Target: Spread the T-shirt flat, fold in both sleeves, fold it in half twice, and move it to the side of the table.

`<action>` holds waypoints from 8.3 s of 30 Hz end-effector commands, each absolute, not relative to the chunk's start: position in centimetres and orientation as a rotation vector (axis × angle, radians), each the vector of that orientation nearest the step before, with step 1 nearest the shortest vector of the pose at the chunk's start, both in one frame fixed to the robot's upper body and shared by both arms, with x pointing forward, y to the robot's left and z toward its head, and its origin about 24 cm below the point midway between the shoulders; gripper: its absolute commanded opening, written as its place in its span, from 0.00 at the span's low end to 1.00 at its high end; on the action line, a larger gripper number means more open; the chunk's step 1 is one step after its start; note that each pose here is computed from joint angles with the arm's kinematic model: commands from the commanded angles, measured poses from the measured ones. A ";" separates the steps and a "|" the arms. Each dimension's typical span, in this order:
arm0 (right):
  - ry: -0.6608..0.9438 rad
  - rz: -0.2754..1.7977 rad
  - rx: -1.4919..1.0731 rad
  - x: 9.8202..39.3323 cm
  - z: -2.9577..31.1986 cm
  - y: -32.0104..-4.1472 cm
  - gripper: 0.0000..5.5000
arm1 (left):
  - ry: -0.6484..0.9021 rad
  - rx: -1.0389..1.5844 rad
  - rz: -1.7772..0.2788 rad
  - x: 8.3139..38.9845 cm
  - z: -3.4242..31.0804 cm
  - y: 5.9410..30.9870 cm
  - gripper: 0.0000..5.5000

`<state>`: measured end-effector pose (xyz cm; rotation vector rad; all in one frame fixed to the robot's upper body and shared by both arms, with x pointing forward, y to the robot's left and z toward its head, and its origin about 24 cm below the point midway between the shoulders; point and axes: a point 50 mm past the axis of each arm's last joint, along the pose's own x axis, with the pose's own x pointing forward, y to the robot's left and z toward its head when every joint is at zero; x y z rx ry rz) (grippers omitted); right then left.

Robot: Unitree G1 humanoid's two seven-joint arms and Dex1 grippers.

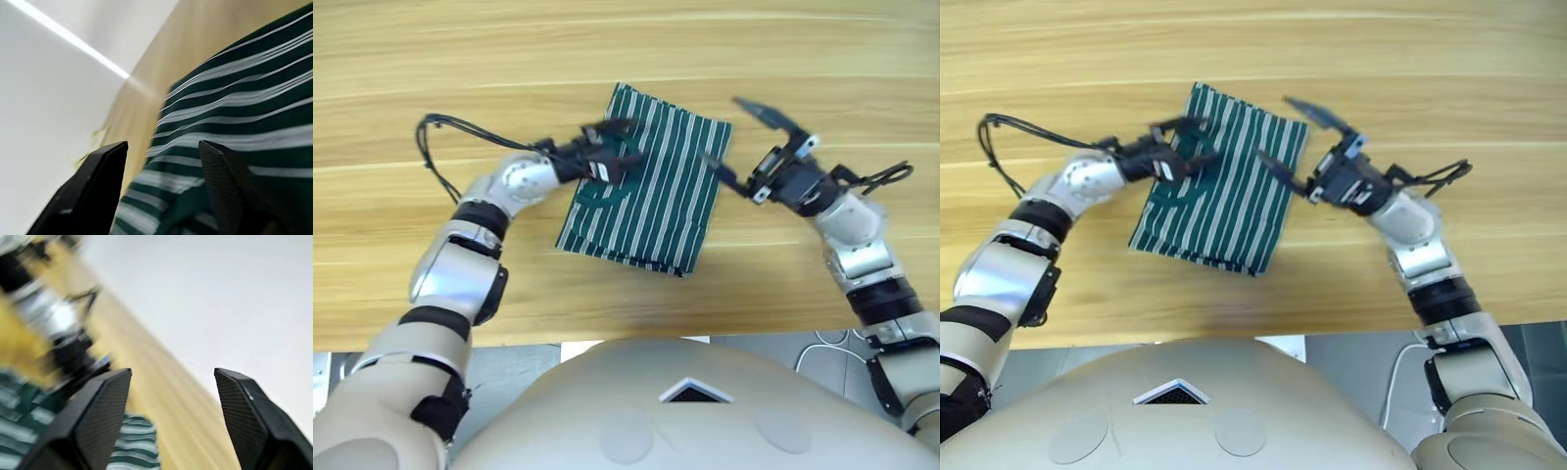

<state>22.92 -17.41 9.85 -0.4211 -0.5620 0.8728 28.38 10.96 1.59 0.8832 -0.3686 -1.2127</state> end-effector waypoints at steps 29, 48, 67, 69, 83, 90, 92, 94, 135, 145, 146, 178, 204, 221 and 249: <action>-0.334 0.914 -1.053 22.2 5.4 -19.6 0.57 | -0.517 0.867 -0.598 23.1 8.0 19.8 0.49; -0.137 1.376 -1.312 17.1 2.9 -20.7 0.57 | 0.230 1.017 -1.378 12.2 0.9 21.2 0.59; -0.207 1.456 -1.233 18.2 2.1 -18.4 0.44 | 0.218 0.955 -1.509 11.8 -0.7 20.1 0.36; -0.214 1.448 -1.224 18.2 2.2 -18.4 0.37 | 0.226 0.957 -1.495 12.1 -1.0 20.4 0.30; -0.256 1.416 -1.125 17.9 2.6 -18.0 0.03 | 0.181 0.883 -1.429 12.7 -0.5 20.8 0.01; -0.222 1.367 -0.951 15.6 3.4 -18.6 0.03 | 0.093 0.682 -1.373 11.3 0.6 19.9 0.01; -0.205 1.336 -0.903 14.7 3.9 -18.9 0.03 | 0.065 0.624 -1.333 10.8 1.2 19.8 0.01; -0.230 1.274 -0.874 15.1 4.8 -18.8 0.03 | 0.030 0.599 -1.267 11.4 1.8 19.9 0.01; -0.302 0.634 -0.961 33.8 5.3 -10.1 0.46 | -0.087 0.696 -0.426 25.8 1.8 21.9 0.40; -0.324 0.519 -0.558 30.5 5.8 -14.6 0.51 | 0.134 0.642 -0.042 25.6 -1.3 26.9 0.70; -0.316 0.541 -0.574 30.1 5.6 -14.6 0.51 | 0.127 0.660 -0.035 25.5 -1.3 26.9 0.72; -0.050 0.640 -0.872 30.9 -1.2 -10.1 0.51 | -0.073 1.068 -0.531 35.2 4.0 17.2 0.82; 0.418 0.802 -0.192 32.9 0.4 -3.2 0.51 | -0.322 0.295 0.315 31.6 5.8 26.7 0.82; 0.440 -1.370 0.541 26.5 -0.4 -35.4 0.51 | -0.267 0.141 0.174 31.9 3.8 22.6 0.82; -0.041 -0.006 -0.222 31.2 -0.5 -8.6 0.51 | -0.060 0.053 -0.046 30.4 -1.0 13.1 0.57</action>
